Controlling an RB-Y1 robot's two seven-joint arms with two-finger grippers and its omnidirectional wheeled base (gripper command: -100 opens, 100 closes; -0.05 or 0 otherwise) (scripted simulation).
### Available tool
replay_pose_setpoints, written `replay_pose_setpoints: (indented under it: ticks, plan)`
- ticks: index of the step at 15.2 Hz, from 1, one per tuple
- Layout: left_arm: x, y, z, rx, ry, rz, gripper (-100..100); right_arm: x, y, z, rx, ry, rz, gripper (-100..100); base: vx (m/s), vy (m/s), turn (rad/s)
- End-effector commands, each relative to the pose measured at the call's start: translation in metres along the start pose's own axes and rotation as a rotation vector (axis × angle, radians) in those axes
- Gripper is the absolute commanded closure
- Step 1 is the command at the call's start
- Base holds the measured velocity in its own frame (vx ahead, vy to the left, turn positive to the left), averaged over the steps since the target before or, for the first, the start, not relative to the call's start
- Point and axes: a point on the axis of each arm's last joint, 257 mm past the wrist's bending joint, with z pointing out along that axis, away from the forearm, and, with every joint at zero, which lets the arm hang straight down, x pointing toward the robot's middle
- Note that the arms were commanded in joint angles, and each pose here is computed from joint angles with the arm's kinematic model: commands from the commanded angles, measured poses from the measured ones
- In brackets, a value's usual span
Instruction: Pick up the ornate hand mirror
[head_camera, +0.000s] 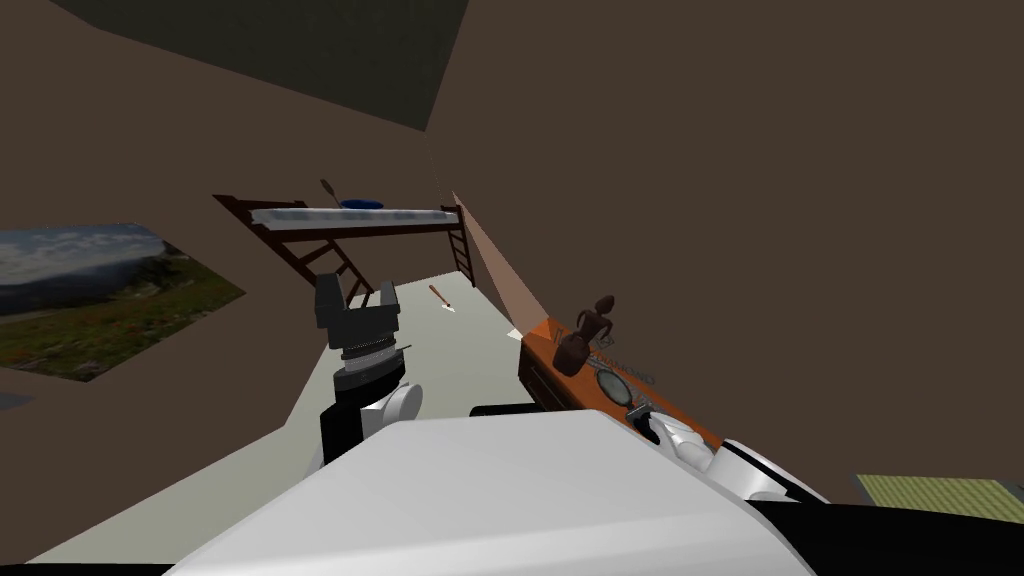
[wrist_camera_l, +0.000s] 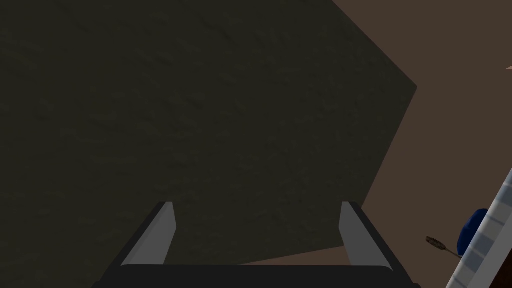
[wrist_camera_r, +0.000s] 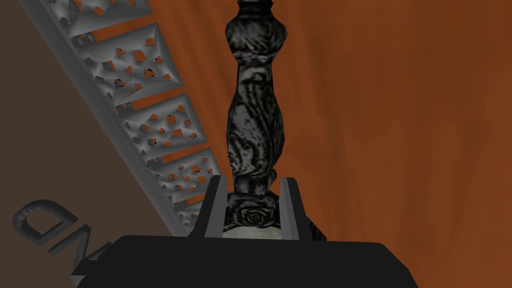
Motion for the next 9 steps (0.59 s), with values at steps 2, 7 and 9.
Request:
replay_pose_setpoints:
  ticks: [2,7,9]
  plan:
    - [0.0,0.0,0.0,0.0,0.0,0.0,0,0.007,-0.017,-0.002,0.006,-0.001,-0.002,100,0.003,0.029,-0.01]
    - [0.0,0.0,0.0,0.0,0.0,0.0,0,0.009,-0.02,-0.003,0.006,-0.001,-0.003,100,0.017,0.072,-0.021]
    - [0.0,0.0,0.0,0.0,0.0,0.0,0,0.01,-0.024,-0.003,0.007,0.0,-0.002,100,0.01,0.04,-0.01]
